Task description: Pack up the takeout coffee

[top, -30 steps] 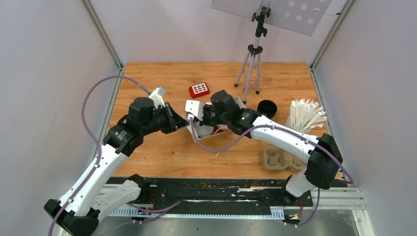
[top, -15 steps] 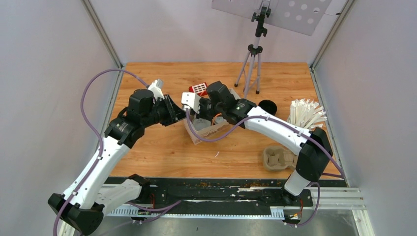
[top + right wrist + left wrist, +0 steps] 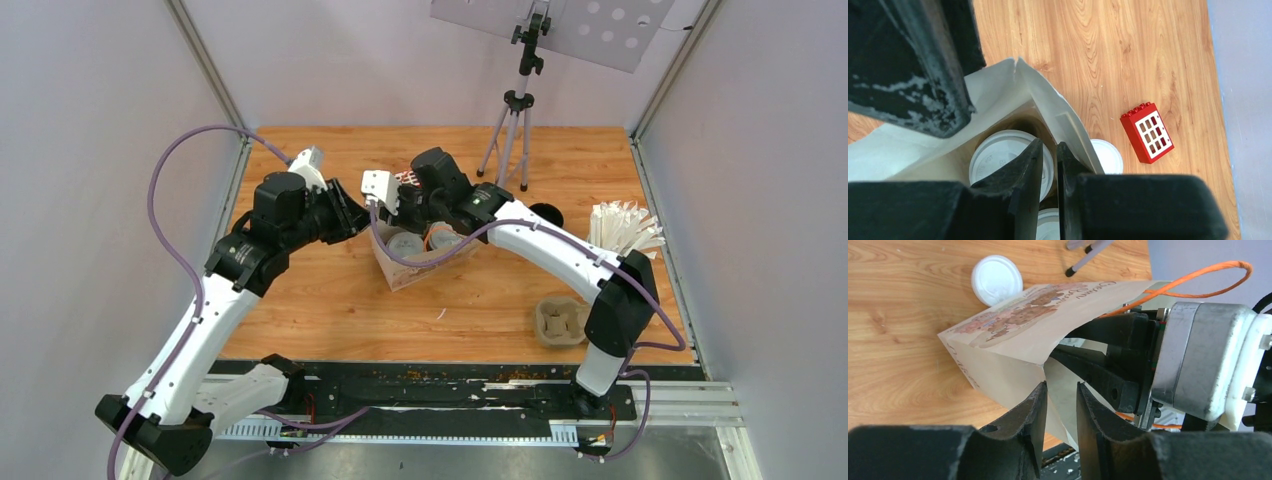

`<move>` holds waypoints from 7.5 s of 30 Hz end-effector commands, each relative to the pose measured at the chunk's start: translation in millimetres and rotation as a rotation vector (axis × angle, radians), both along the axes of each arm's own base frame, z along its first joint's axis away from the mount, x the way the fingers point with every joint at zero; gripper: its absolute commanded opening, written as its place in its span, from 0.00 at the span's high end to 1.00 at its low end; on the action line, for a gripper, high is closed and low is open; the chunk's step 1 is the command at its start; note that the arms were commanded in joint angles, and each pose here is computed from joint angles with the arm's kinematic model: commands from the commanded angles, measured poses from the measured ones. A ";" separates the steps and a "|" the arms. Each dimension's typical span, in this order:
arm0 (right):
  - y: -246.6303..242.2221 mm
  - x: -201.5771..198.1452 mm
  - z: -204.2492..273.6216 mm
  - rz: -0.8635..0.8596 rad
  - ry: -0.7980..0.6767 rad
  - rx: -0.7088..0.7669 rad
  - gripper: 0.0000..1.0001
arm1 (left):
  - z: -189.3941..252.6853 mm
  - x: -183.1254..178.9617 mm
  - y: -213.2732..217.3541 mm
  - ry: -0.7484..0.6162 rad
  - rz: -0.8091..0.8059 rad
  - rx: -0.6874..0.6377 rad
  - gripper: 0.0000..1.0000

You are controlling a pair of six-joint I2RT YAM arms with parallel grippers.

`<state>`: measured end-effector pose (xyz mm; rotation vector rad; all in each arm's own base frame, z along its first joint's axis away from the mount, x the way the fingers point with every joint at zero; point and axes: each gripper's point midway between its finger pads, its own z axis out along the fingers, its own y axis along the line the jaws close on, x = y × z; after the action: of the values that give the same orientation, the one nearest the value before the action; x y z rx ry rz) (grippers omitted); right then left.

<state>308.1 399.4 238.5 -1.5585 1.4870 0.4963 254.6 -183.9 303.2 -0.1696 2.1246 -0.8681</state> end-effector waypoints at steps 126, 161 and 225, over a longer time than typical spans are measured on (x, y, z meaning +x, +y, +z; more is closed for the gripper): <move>-143.7 15.9 209.6 -0.728 -0.116 0.432 0.47 | 26.4 22.9 61.0 -0.177 0.099 0.318 0.41; -438.4 -55.1 2.6 -2.077 0.265 0.234 0.47 | 4.3 -33.4 55.8 -0.117 -0.024 0.250 0.00; -442.3 -66.2 40.9 -1.797 0.102 0.105 0.98 | -16.4 -30.2 77.2 -0.089 0.036 0.368 0.00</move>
<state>251.1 -35.0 232.8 0.2808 2.2630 -0.4118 222.7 -105.4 261.6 0.0009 2.2372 -0.4182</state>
